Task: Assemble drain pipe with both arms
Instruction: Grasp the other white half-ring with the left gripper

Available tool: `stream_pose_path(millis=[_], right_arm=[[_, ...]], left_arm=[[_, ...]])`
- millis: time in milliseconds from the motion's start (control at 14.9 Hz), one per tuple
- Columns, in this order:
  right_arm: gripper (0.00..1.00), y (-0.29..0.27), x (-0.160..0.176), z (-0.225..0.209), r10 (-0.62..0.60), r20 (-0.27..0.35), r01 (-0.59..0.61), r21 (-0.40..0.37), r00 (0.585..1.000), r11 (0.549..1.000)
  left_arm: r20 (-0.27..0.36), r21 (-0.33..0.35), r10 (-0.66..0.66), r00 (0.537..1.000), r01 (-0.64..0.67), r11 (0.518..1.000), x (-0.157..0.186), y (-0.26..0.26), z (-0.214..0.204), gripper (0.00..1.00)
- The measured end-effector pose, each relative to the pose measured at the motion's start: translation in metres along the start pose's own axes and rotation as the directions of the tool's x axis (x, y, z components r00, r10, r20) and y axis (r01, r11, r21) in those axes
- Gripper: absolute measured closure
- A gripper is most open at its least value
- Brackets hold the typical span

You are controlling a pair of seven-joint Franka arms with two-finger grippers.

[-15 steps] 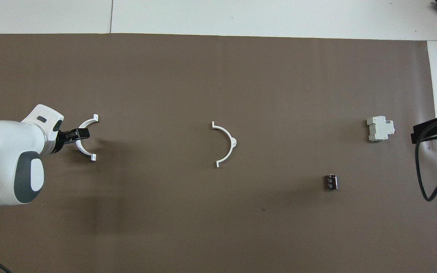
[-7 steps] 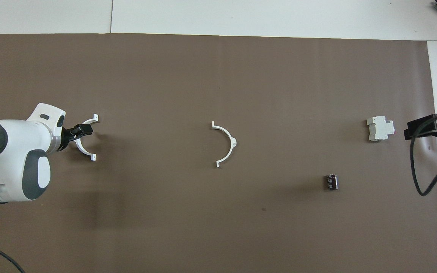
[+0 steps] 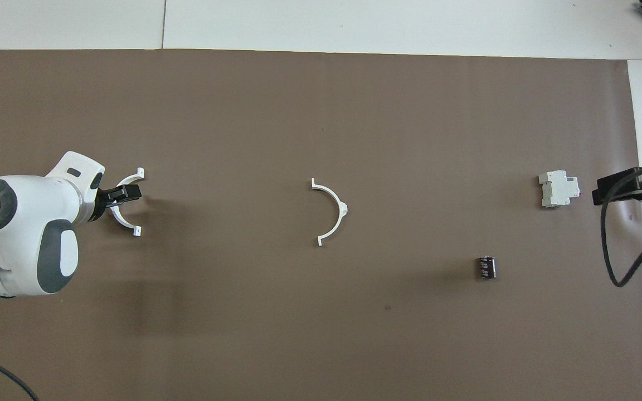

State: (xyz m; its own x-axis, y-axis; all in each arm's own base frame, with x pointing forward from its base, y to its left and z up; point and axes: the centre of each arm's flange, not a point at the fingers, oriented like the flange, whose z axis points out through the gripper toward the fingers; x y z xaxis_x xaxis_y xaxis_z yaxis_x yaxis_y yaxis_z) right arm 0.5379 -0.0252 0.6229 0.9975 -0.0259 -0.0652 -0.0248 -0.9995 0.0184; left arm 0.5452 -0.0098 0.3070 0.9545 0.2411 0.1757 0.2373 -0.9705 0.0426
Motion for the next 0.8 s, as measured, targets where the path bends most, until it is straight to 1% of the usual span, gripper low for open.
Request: stream_pose_path(millis=[201, 402, 603, 737, 804], right_arm=[[0.00, 0.0007, 0.0000, 0.0000, 0.001, 0.000, -0.001, 0.000, 1.000, 1.000], [0.00, 0.0008, 0.0000, 0.0000, 0.001, 0.000, -0.001, 0.000, 1.000, 1.000], [0.00, 0.0008, 0.0000, 0.0000, 0.002, 0.000, -0.002, 0.000, 1.000, 1.000], [0.00, 0.0008, 0.0000, 0.0000, 0.002, 0.000, -0.002, 0.000, 1.000, 1.000], [0.00, 0.0008, 0.0000, 0.0000, 0.002, 0.000, -0.002, 0.000, 1.000, 1.000]], left_arm=[[0.000, 0.002, 0.056, 0.998, -0.056, 0.998, 0.0007, -0.0027, 0.0002, 0.04], [0.001, 0.002, 0.084, 0.996, -0.084, 0.996, 0.0009, -0.0041, 0.0005, 0.04], [0.003, 0.003, 0.125, 0.992, -0.125, 0.992, 0.0007, -0.0048, 0.0015, 0.05], [0.004, 0.003, 0.133, 0.991, -0.133, 0.991, 0.0005, -0.0048, 0.0019, 0.08], [0.005, 0.003, 0.136, 0.991, -0.136, 0.991, 0.0003, -0.0048, 0.0024, 0.08]])
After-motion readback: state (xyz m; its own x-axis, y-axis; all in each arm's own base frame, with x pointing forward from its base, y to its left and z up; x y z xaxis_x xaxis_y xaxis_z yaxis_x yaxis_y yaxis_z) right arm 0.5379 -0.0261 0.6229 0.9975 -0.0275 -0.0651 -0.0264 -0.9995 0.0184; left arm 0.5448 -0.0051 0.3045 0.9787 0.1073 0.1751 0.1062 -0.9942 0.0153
